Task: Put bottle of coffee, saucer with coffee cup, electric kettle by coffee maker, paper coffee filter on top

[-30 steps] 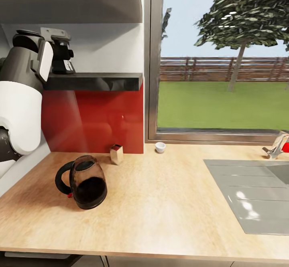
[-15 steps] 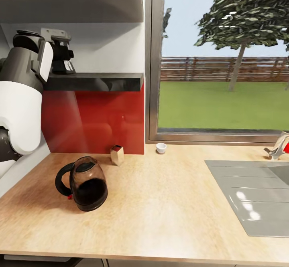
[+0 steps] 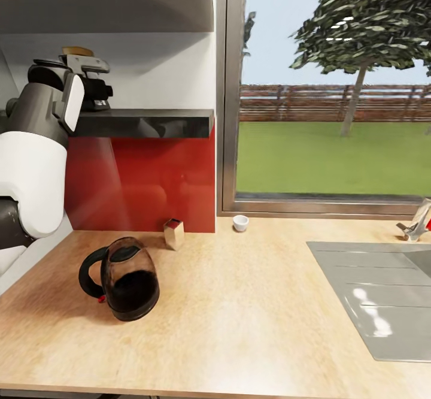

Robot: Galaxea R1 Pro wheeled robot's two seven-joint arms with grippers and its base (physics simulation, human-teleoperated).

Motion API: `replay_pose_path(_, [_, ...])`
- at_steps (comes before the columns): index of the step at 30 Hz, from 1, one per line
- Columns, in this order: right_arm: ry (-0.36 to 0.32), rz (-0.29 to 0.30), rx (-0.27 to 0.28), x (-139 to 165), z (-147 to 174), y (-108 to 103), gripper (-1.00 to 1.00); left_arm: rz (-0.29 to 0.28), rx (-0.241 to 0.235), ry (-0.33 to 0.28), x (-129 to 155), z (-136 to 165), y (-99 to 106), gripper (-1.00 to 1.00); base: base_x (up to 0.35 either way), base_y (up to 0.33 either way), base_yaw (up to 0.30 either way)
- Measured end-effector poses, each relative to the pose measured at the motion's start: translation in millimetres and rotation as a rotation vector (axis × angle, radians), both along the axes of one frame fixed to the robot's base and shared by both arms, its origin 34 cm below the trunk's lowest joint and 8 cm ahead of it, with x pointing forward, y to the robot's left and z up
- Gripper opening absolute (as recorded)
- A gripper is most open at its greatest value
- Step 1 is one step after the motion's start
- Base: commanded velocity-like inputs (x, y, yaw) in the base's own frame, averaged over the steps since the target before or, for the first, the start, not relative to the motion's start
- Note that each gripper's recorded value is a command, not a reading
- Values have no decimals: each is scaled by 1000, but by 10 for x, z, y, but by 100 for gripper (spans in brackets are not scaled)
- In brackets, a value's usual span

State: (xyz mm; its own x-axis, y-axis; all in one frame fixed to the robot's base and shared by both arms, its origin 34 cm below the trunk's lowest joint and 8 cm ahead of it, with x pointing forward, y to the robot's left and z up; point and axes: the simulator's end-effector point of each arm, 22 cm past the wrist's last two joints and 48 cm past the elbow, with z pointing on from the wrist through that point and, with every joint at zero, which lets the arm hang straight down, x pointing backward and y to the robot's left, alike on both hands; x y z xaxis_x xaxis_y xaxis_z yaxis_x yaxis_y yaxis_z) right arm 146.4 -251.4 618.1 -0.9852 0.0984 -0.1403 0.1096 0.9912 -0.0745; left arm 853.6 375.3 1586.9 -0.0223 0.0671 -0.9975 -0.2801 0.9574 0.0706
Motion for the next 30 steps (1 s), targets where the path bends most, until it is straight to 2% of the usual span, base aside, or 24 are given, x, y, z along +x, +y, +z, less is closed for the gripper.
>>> replay_pose_path(16, [0, 0, 1, -3, 0, 5, 100, 20, -4, -2, -32, 2, 158, 100, 11, 0, 0])
replay_pose_path(30, [1, 0, 1, -4, 0, 4, 100, 18, -3, -1, -24, -6, 147, 100, 50, 0, 0])
